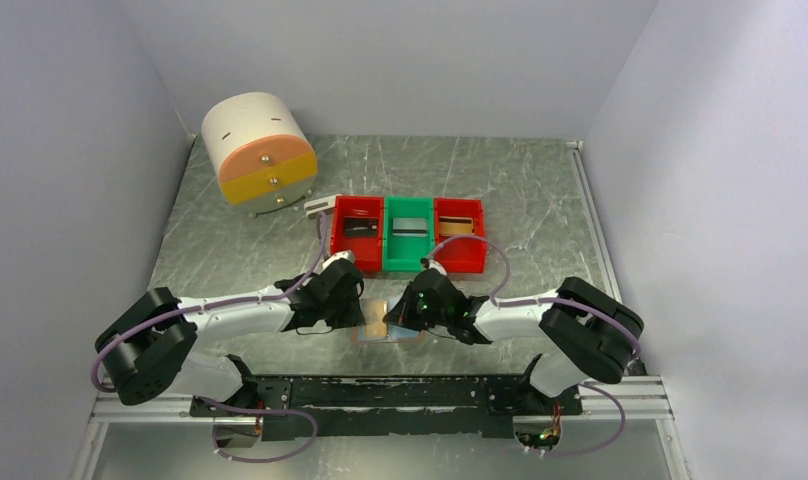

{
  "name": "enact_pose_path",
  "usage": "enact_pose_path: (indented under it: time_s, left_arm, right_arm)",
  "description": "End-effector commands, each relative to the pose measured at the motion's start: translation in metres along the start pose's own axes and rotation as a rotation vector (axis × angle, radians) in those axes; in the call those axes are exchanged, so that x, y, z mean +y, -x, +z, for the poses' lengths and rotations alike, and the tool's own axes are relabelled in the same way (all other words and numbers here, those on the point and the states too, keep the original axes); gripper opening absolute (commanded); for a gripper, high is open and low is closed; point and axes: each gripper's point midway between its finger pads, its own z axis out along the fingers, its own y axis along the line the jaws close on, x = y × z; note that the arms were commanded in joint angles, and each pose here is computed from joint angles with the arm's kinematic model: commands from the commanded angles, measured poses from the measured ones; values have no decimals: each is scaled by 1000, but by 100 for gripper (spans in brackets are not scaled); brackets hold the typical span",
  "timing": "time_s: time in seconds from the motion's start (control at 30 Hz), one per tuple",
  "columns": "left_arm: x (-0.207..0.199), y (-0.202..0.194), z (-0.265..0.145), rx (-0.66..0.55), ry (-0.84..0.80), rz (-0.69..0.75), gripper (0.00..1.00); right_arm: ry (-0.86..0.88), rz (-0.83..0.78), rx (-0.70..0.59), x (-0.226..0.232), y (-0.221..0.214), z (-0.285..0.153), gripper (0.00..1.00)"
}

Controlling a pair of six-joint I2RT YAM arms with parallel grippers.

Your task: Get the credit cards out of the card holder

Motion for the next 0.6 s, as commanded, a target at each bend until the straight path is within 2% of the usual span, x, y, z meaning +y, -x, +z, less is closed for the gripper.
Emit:
enact_pose_path:
  time_s: [0.0,0.23,0.43,0.57]
  left_arm:
    - [25,-14,4,34,88,19,23]
    - [27,-14,6,33,98,35,21]
    - [45,-12,7,27,239,69,19]
    - [44,-12,7,20,279,92,20]
  right_arm:
    - [-63,2,-3,-20,0,-3,1]
    - [-52,2,-1,-19,2,-6,3]
    - [-38,-8,31,-15,-2,-3,3]
    - [-37,-9,34,-14,-2,-1,3]
